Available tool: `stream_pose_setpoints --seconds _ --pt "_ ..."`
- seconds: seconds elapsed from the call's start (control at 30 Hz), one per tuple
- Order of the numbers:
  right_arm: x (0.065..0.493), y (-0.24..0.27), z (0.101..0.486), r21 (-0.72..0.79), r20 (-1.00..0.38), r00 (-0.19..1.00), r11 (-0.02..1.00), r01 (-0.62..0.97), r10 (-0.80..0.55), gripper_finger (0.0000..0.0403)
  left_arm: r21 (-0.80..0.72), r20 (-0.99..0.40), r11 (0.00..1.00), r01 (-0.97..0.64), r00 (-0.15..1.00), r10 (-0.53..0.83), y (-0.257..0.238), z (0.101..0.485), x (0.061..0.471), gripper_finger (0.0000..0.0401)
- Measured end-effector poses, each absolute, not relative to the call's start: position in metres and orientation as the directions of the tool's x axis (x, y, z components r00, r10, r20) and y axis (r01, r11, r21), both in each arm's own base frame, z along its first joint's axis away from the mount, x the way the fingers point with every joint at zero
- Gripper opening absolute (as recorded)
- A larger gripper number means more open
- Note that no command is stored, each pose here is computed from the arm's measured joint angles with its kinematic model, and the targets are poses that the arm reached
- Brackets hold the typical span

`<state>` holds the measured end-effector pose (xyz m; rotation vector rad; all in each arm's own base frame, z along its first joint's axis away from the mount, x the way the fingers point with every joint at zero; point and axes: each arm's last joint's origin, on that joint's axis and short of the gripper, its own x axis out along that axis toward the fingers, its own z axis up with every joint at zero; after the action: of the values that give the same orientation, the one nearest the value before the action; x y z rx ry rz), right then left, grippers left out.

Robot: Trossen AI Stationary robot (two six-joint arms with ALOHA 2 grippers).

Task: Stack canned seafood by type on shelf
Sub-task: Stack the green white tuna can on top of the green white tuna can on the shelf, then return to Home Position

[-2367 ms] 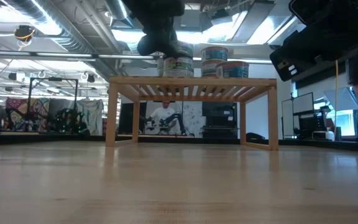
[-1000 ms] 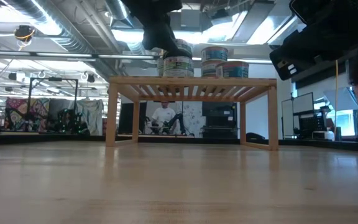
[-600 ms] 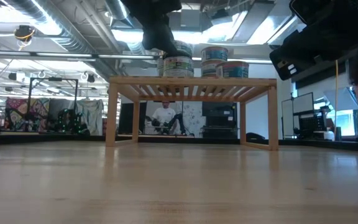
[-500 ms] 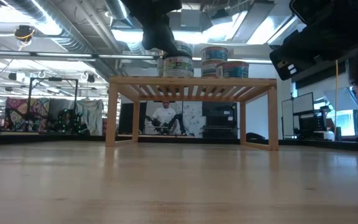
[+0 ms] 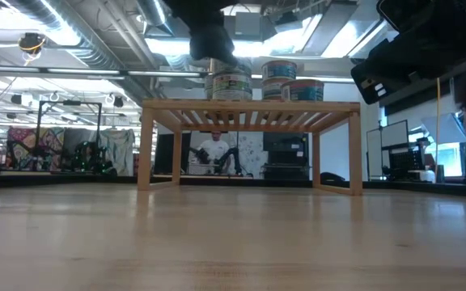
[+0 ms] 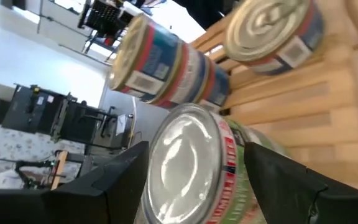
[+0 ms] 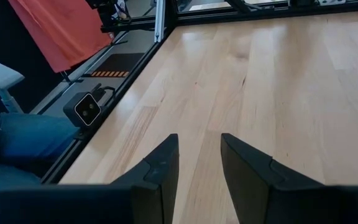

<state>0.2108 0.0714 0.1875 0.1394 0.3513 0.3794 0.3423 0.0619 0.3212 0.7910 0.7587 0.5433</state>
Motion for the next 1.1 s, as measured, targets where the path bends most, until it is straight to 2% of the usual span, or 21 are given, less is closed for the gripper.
stream_pose_setpoints --seconds 0.33,0.6,0.83,1.1 --pt "0.211 0.072 0.188 0.202 -0.304 0.866 0.915 -0.349 0.397 0.0120 0.786 -0.379 0.587 -0.193 0.599 0.706 0.074 0.323 0.341 0.0261" --pt "0.211 0.074 0.197 0.212 -0.223 0.858 0.882 -0.421 0.463 0.0120 0.770 -0.297 0.594 -0.233 0.694 0.657 0.044 0.353 0.326 0.0260" --pt "0.195 0.069 0.218 0.202 -0.159 0.871 0.879 -0.433 0.466 0.0120 0.635 -0.205 0.690 -0.347 0.786 0.584 0.013 0.401 0.275 0.0260" --pt "0.148 0.049 0.254 0.161 -0.042 0.938 0.928 -0.335 0.345 0.0120 0.407 -0.291 0.822 -0.398 0.797 0.530 0.000 0.420 0.198 0.0262"
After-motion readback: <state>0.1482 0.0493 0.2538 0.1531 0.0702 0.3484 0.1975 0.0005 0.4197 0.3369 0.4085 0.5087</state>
